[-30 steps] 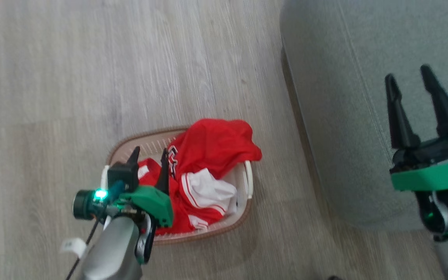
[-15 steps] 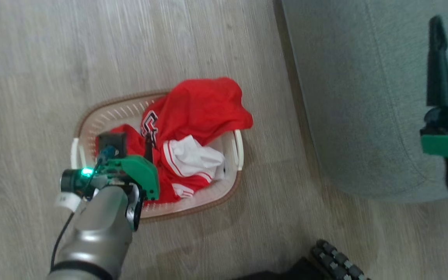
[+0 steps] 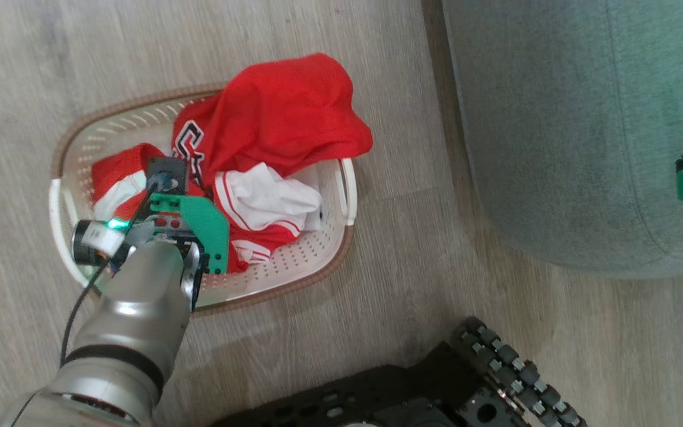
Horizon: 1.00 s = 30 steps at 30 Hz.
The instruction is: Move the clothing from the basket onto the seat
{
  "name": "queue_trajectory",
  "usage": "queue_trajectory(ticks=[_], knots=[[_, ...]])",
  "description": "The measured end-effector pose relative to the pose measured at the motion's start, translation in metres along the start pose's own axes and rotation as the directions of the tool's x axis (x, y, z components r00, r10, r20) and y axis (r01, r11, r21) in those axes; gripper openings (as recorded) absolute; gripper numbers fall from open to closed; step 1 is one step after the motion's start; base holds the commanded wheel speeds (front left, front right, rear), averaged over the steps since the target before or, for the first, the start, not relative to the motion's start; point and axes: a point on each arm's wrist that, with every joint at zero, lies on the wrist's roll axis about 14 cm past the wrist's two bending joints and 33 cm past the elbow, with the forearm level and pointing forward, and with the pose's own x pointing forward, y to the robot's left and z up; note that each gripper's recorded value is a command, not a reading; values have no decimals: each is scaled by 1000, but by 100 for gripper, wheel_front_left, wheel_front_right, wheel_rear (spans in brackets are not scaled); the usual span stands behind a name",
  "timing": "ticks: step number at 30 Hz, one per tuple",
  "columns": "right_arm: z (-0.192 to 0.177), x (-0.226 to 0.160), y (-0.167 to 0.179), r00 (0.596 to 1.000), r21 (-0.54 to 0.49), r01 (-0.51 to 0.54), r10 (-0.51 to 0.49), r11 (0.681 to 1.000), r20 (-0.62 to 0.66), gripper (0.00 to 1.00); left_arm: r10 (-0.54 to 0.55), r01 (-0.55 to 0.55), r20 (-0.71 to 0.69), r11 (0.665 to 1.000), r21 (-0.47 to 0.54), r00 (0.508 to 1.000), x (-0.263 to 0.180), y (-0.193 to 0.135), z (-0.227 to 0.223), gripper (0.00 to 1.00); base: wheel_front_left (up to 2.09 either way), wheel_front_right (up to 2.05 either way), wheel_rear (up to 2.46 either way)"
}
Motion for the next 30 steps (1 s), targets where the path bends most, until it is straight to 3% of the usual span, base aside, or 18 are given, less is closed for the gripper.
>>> queue_trajectory(ticks=[9,17,18,19,20,30], knots=[[-23,9,-3,999,-3,6,-6,1000,-33,100,-18,46,-284,995,93,959,12,-9,-60,100,0,0,0],[-48,11,-4,997,2,6,-6,1000,-79,100,-2,45,-328,991,123,945,31,-2,-67,100,0,0,0],[-49,12,-4,997,1,6,-6,1000,-81,100,-6,50,-331,991,124,943,33,-2,-68,65,0,0,0],[-50,14,-4,997,1,5,-5,1000,-79,100,-9,55,-336,991,125,942,34,-2,-69,39,0,0,0],[-50,15,-4,997,0,4,-4,1000,-75,100,-9,56,-339,990,127,941,34,-2,-70,1,0,0,0],[-36,18,-2,999,8,1,-1,1000,-40,100,-28,60,-297,993,100,955,26,1,-56,0,0,0,0]])
